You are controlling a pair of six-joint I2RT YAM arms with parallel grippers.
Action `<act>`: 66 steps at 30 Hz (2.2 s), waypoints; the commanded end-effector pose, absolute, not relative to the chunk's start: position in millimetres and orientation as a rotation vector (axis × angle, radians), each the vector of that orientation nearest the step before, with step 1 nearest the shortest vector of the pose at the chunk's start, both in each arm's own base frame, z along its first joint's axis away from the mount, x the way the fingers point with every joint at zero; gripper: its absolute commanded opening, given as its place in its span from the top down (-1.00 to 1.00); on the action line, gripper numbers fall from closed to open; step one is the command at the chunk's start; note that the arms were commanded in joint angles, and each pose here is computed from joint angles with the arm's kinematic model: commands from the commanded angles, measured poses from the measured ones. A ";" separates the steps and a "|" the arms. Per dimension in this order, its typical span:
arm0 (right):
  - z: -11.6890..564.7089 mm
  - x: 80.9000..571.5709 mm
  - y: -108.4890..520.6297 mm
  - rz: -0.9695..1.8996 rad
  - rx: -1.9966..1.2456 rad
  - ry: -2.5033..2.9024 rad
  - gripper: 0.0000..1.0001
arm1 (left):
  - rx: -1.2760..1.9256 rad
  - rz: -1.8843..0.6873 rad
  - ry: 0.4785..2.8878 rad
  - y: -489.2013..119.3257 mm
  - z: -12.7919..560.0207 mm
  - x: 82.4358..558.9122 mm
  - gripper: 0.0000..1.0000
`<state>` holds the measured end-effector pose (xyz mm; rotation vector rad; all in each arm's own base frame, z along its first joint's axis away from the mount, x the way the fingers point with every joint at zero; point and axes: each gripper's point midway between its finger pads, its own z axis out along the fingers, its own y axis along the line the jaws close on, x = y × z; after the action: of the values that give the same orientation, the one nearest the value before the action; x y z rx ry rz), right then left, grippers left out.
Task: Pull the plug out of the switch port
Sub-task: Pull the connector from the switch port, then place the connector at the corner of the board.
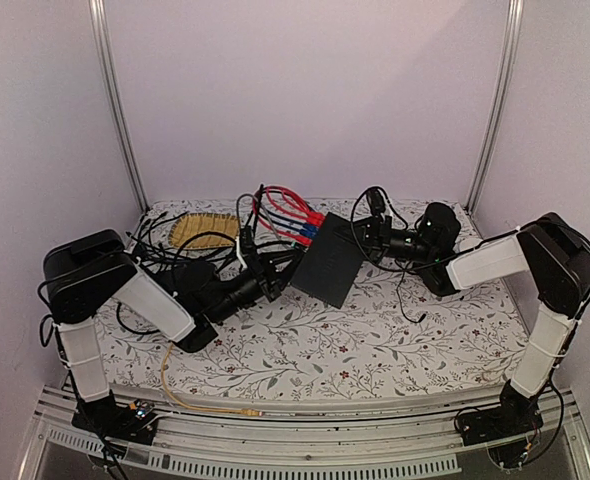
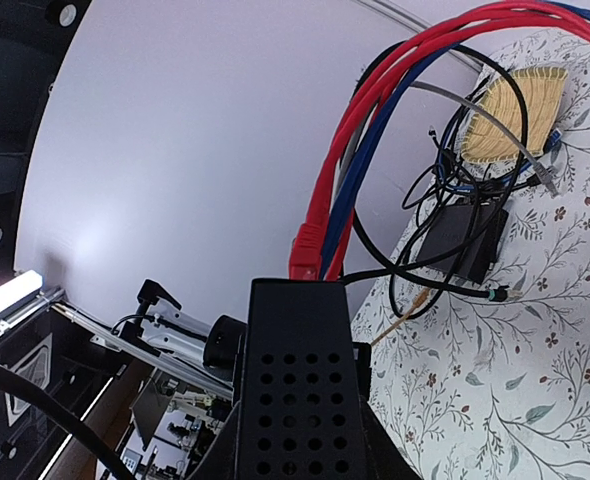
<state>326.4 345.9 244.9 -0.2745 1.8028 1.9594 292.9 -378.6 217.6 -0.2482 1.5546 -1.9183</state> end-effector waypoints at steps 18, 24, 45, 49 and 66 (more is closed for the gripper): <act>308.7 309.4 337.0 1.968 -0.454 1.506 0.97 | -0.458 -1.926 1.213 -316.9 261.0 289.5 1.00; 307.9 309.2 336.7 1.969 -0.452 1.508 0.97 | -0.434 -1.921 1.217 -319.7 261.1 289.7 1.00; 337.8 315.3 336.3 1.953 -0.479 1.440 0.97 | -0.262 -1.803 1.606 -364.2 195.6 304.6 1.00; 350.2 321.9 337.8 1.948 -0.491 1.413 0.97 | -0.223 -1.780 1.696 -372.7 185.8 303.0 1.00; 373.8 359.2 350.8 1.912 -0.516 1.392 0.97 | 0.115 -1.883 1.987 -420.2 154.4 270.5 1.00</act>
<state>354.3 355.4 339.1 -0.4695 1.5478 1.9583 289.8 -403.8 164.4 -0.0703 1.8955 -1.8398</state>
